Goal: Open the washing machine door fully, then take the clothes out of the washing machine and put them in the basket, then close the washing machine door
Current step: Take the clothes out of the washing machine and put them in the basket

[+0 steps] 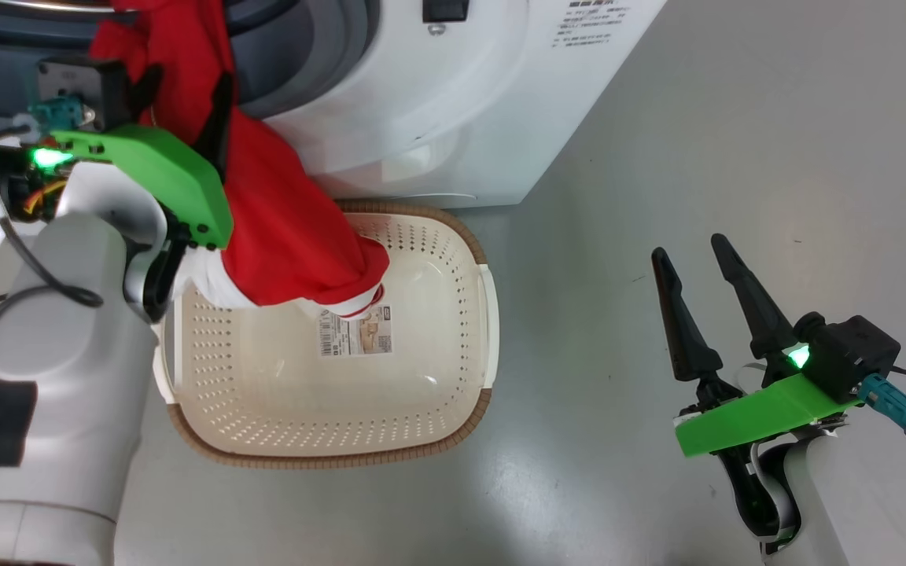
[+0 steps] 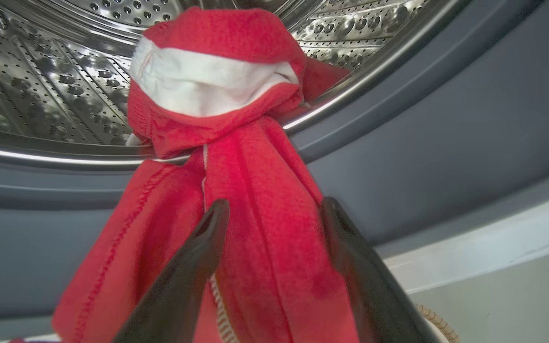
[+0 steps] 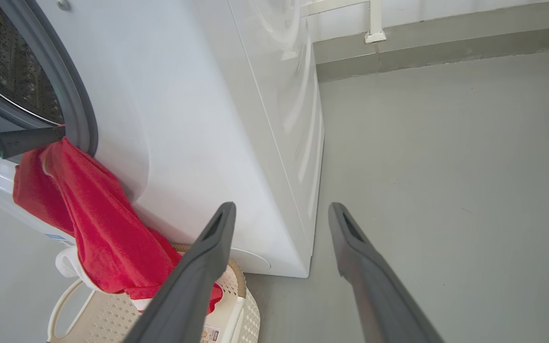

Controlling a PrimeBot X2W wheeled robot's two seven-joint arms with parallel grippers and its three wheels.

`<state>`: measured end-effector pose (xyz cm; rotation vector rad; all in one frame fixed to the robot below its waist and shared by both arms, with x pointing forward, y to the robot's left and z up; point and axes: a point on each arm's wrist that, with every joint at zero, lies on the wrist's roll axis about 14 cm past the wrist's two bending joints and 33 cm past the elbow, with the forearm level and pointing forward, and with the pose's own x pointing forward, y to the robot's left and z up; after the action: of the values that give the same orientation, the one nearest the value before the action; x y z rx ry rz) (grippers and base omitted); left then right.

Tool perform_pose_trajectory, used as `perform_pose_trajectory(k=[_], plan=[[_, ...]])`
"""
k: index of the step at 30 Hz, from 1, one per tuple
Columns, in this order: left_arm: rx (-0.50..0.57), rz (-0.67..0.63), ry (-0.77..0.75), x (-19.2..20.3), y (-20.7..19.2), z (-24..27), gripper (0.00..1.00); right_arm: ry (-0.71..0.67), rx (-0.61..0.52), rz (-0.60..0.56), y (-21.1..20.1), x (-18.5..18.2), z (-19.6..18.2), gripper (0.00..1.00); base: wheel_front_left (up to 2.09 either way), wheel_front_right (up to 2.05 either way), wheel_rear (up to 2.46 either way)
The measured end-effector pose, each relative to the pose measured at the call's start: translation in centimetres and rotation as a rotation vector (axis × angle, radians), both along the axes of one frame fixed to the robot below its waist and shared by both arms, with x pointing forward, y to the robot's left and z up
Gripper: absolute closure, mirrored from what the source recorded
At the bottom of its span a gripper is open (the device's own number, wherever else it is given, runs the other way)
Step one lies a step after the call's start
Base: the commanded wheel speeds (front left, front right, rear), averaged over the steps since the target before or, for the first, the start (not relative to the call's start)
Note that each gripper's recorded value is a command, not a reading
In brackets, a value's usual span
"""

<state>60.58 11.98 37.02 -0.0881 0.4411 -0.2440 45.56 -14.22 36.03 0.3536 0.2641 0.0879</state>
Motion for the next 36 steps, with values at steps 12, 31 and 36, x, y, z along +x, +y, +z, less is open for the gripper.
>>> perform_pose_trajectory(k=[12,31,36], plan=[[0.015,-0.001,0.027,0.2,-0.1,-1.0,1.00,-0.005,0.001,-0.007,-0.2,0.0,0.2,0.00,0.00,0.00,0.00],[-0.090,0.073,-0.181,0.0,1.0,3.5,1.00,-0.041,0.013,0.006,0.5,0.4,1.6,0.00,0.00,0.00,0.00],[-0.119,0.085,-0.231,-1.1,1.4,4.7,1.00,-0.054,0.018,0.014,0.8,0.5,2.1,0.00,0.00,0.00,0.00]])
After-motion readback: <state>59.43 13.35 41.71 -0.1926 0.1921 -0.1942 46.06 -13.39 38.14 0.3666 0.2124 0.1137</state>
